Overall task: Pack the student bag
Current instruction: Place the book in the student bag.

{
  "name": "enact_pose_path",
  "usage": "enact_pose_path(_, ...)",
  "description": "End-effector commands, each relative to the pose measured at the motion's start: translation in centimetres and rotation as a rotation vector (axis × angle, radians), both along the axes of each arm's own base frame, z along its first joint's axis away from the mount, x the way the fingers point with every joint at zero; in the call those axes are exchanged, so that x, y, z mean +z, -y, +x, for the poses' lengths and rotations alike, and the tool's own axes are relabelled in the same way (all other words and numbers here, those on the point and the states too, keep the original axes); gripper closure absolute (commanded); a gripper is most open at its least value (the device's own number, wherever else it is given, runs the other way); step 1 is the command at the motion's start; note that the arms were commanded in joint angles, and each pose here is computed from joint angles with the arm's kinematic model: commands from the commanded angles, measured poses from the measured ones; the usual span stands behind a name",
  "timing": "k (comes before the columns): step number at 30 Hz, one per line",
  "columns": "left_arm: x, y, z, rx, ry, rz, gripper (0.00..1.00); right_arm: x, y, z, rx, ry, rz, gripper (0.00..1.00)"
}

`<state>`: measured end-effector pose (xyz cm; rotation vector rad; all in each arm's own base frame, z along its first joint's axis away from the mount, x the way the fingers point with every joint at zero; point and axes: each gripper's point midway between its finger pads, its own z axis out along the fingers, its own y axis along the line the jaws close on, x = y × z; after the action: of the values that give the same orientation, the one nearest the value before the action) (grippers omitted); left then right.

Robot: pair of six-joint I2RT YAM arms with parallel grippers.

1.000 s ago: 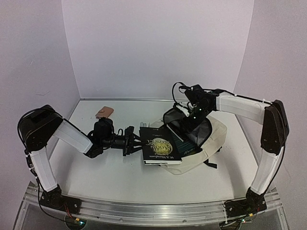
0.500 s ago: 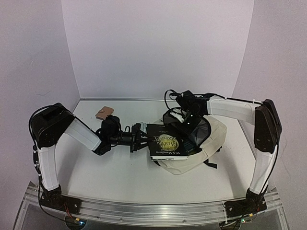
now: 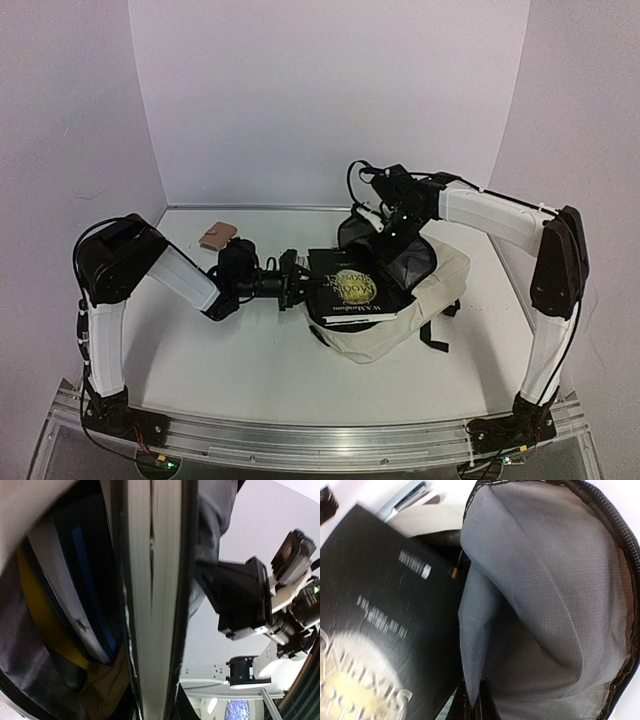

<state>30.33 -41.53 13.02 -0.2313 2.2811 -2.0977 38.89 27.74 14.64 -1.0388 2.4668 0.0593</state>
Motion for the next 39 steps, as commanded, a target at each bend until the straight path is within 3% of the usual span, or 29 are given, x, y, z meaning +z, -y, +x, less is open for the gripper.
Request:
enact_pose_path(1,6.3,-0.6,3.0,0.138,0.227,-0.082,1.00,3.9,-2.0,-1.7,0.054,-0.010,0.141,1.00)
enact_pose_path(11,6.5,2.6,7.5,0.188,0.275,-0.077,1.00,5.8,-6.0,-2.2,0.121,-0.104,0.314,0.97)
enact_pose_path(20,4.7,6.3,7.0,0.090,0.235,-0.033,1.00,6.3,-7.5,-0.2,0.108,-0.084,0.345,0.98)
enact_pose_path(28,0.5,7.4,5.5,-0.014,0.148,0.239,1.00,6.0,-7.4,1.7,0.083,-0.104,0.387,0.97)
enact_pose_path(35,1.3,3.2,3.3,-0.003,0.219,0.441,0.54,3.9,-4.9,-0.4,0.087,-0.146,0.318,1.00)
enact_pose_path(39,2.7,-1.0,3.4,0.038,0.295,0.678,0.39,2.3,-2.8,-2.0,0.090,-0.164,0.258,1.00)
